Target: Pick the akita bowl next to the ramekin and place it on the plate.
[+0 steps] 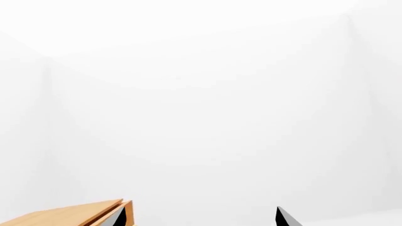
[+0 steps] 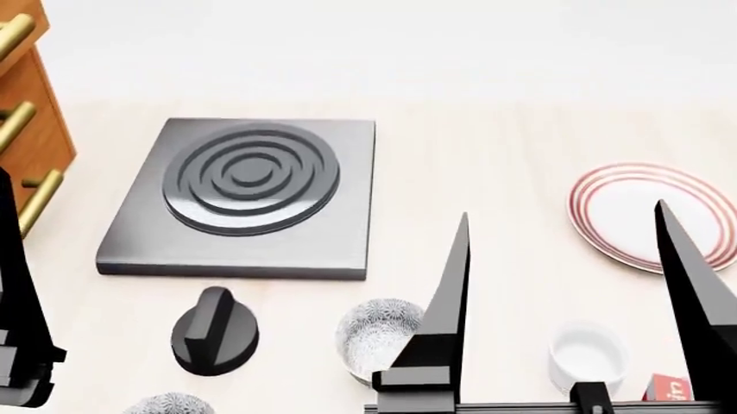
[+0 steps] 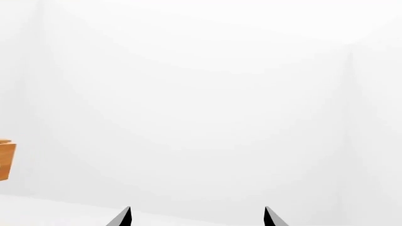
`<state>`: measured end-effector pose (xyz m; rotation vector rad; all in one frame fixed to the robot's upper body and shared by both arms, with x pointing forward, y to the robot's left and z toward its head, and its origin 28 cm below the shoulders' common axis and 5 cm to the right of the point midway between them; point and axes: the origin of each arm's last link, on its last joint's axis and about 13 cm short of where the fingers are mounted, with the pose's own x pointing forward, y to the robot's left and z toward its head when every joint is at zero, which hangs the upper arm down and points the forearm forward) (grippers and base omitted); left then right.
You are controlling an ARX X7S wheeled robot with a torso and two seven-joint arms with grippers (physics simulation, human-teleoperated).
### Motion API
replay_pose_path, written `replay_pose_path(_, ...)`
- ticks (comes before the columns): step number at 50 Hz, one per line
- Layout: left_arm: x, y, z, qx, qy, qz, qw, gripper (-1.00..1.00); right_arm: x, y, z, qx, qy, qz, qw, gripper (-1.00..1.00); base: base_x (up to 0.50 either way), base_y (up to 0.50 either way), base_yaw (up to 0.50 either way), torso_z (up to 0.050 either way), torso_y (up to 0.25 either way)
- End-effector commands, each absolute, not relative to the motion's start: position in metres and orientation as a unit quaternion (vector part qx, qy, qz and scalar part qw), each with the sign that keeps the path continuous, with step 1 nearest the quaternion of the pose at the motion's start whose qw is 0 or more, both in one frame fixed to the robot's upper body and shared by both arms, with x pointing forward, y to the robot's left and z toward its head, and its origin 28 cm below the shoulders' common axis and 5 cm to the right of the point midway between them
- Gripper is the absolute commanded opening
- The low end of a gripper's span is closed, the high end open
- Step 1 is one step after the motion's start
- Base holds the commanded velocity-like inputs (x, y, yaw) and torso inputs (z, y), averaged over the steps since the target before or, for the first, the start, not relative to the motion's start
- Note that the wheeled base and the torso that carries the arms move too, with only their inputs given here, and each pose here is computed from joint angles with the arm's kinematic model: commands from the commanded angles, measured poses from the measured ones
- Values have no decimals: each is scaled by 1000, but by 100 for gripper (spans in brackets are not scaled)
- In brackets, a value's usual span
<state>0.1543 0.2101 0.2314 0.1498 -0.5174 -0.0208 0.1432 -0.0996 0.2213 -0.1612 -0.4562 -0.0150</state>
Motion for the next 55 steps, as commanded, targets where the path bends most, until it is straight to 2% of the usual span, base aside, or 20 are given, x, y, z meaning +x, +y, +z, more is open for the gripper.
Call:
replay_pose_path(1,154,210,232,74,-255,-10,964,100,143,-99,222,-80,-226,-7,971,100,148,0,0,0,0)
replay_pose_path(55,154,210,231,73,-256,-11,964,100,141,-100,222,-82,-228,-9,970,100,147,0,0,0,0)
